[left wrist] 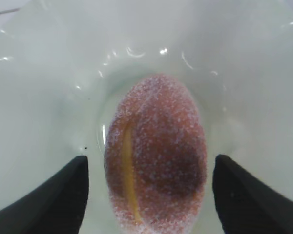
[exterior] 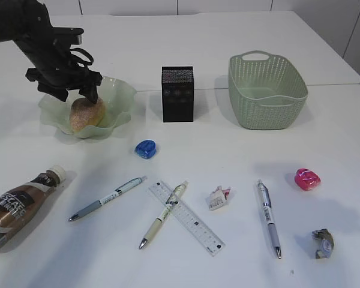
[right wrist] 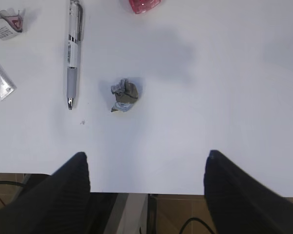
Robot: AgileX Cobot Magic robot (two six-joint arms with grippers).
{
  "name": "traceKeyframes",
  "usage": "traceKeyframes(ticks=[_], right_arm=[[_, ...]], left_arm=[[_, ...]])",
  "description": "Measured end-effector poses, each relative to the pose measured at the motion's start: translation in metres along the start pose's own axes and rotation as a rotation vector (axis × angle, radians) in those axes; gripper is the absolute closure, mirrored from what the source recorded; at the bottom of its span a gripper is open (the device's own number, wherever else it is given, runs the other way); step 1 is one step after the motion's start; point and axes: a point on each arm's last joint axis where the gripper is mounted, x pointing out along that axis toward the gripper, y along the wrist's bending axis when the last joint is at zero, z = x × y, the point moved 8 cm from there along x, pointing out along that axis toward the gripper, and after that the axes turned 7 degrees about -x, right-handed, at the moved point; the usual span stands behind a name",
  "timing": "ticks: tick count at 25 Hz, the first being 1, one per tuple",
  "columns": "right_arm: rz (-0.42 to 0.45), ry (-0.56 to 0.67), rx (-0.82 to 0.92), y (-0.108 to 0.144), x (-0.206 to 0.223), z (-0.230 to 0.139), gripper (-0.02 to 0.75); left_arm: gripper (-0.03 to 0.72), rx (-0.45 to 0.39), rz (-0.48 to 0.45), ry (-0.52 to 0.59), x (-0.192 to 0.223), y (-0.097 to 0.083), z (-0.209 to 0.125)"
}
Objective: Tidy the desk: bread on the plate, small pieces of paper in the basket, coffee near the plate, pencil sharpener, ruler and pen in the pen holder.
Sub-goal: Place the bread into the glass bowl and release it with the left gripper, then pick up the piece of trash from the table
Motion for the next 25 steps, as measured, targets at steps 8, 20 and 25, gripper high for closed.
traceKeyframes(ticks=[8,20,25], right_arm=[[0.030,0.004,0.053,0.005,0.000,0.000,0.172],[0.065,-0.002,0.017,0.011,0.000,0.000,0.172],[0.076,-0.003,0.021,0.013,-0.001,0.001,0.172]], left_arm=[[0.136,0.004,0.010,0.037,-0.041,-0.002,0.008],[0.174,0.022,0.048,0.020,-0.127,0.000,0.029],[0.177,0.021,0.034,-0.049,-0.166,-0.002,0.037]])
